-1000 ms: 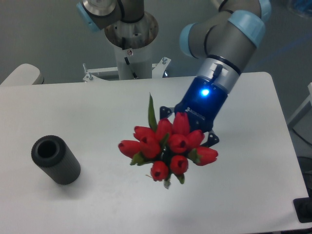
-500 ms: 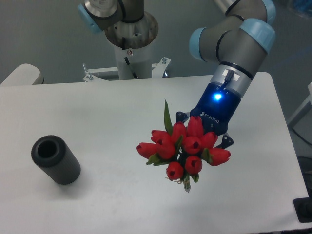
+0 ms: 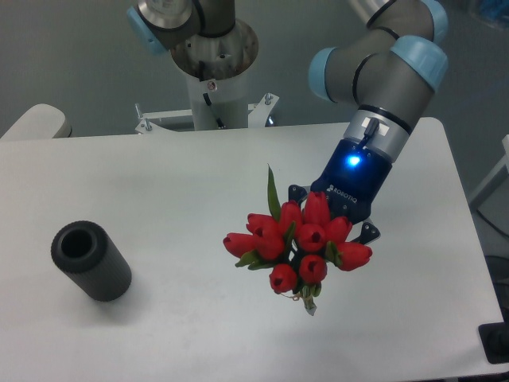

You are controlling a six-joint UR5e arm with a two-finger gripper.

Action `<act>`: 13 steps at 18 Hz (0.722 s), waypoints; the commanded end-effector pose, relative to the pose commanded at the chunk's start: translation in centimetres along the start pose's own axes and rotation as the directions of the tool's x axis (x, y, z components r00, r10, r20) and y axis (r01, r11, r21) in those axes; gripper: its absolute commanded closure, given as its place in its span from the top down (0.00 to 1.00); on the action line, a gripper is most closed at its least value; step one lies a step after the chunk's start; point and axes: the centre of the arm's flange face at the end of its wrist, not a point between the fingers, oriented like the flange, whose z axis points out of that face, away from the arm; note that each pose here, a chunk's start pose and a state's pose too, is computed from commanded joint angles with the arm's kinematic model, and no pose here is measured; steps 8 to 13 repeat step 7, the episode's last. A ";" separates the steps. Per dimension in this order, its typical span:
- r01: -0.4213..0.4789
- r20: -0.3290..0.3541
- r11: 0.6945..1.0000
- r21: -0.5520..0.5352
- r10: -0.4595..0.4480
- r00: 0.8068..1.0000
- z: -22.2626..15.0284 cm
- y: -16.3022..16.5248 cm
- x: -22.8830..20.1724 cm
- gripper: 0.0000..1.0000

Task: Pick up the flowers from the vase
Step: 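Carry the tulip bunch away from the vase and hold it above the table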

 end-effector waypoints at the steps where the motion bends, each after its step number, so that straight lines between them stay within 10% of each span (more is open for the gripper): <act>1: -0.002 0.000 1.000 0.000 0.002 1.000 0.0 0.0 0.0 0.28; 13: -0.017 0.000 1.000 -0.001 0.017 1.000 0.0 0.2 0.1 0.28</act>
